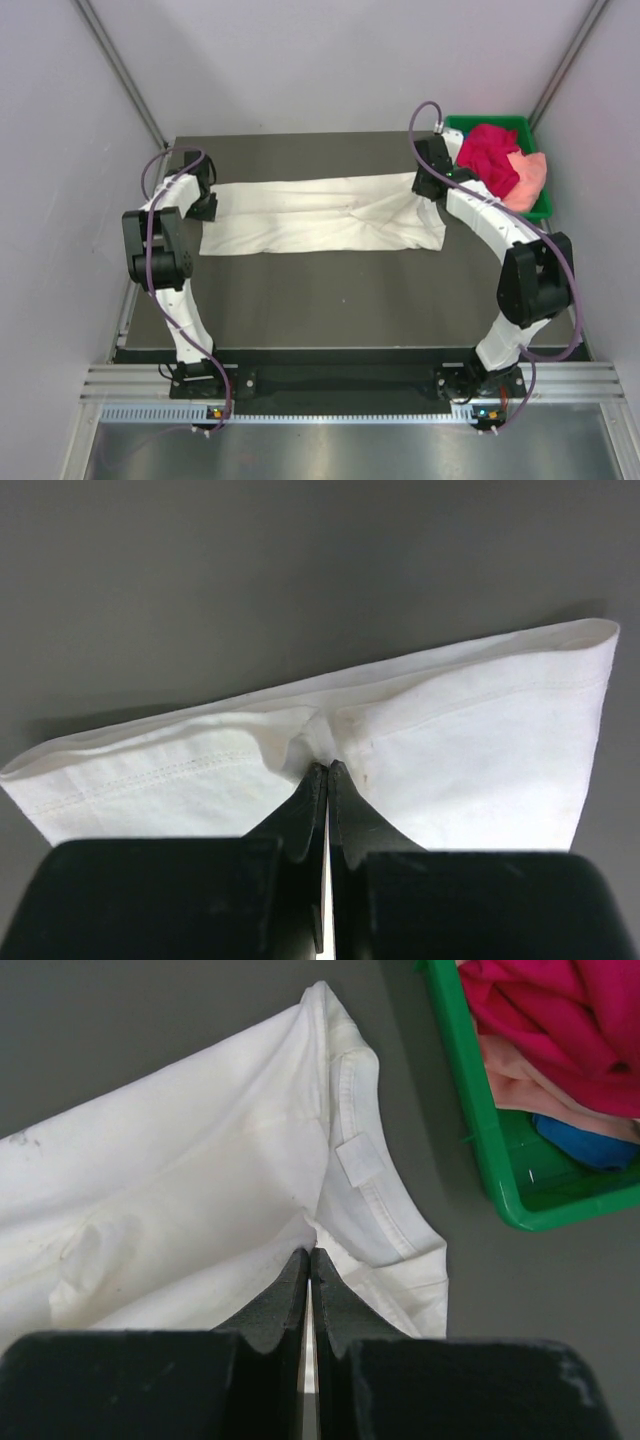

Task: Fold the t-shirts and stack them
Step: Fold the tshirt

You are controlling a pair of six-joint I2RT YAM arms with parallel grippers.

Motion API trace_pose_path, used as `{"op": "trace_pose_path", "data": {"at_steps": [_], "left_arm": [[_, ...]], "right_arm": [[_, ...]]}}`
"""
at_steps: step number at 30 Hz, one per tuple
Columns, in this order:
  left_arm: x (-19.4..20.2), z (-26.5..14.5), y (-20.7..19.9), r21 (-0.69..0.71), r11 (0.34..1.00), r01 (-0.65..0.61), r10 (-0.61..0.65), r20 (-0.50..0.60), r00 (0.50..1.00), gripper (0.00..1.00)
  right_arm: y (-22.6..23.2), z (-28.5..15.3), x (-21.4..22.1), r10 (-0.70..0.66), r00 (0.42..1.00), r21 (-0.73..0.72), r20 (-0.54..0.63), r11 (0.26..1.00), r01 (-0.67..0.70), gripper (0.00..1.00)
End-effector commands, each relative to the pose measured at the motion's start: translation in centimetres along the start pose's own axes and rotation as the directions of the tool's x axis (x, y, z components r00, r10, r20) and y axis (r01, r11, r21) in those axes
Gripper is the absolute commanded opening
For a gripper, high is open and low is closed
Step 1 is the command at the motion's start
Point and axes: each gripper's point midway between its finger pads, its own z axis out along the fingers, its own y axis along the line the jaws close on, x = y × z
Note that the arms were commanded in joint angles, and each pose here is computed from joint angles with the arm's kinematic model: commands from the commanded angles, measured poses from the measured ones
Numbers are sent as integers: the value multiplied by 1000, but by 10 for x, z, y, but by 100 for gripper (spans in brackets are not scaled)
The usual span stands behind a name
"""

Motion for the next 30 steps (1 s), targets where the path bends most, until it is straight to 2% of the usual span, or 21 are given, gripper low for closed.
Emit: {"op": "trace_pose_path", "data": {"at_steps": [1, 8, 13, 15, 17, 19, 20, 22, 23, 25, 26, 27, 29, 30], "left_arm": [[-5, 7, 2, -42, 999, -13, 15, 37, 999, 0], [-5, 12, -5, -45, 998, -42, 44, 37, 998, 0], [-18, -4, -25, 9, 995, -100, 99, 68, 993, 28], [-24, -17, -28, 25, 991, -128, 125, 85, 988, 33], [-33, -32, -30, 34, 989, -146, 140, 137, 981, 46], [-39, -41, -33, 41, 978, -204, 193, 184, 964, 48], [-42, -47, -33, 44, 974, -221, 208, 202, 957, 49], [-42, -53, -31, 34, 960, -277, 263, 219, 940, 49], [-44, -59, -30, 36, 955, -295, 279, 228, 933, 49], [-39, -61, -20, 18, 932, -363, 350, 225, 909, 49], [-39, -68, -19, 35, 924, -380, 363, 229, 903, 49], [-31, -70, -16, 61, 901, -429, 411, 197, 890, 48], [-24, -74, -5, 97, 892, -442, 422, 175, 890, 48], [-14, -75, -1, 135, 880, -456, 439, 136, 888, 47]], "right_arm": [[11, 3, -26, 36, 998, -48, 52, 998, -34, 0], [15, 10, -21, 37, 999, -56, 33, 998, -35, 0], [18, 11, -20, 40, 999, -67, 24, 997, -38, 0], [19, 12, -18, 35, 999, -67, 17, 997, -34, 0], [19, 13, -19, 38, 999, -67, 17, 997, -37, 0], [23, 14, -19, 37, 999, -77, 13, 996, -36, 1], [25, 18, -17, 29, 1000, -81, 4, 996, -29, 2], [36, 19, -20, 7, 1000, -130, -12, 992, -9, 12], [33, 23, -8, -25, 998, -111, -65, 994, 17, 15], [27, 18, -16, -9, 997, -61, -80, 998, 4, 23], [17, 11, -7, 16, 991, -14, -130, 1000, -18, 26], [14, 6, -4, 32, 989, 3, -144, 999, -32, 32], [2, -10, 3, 95, 981, 39, -170, 995, -90, 35], [-7, -12, 20, 107, 974, 70, -200, 993, -95, 36]]}}
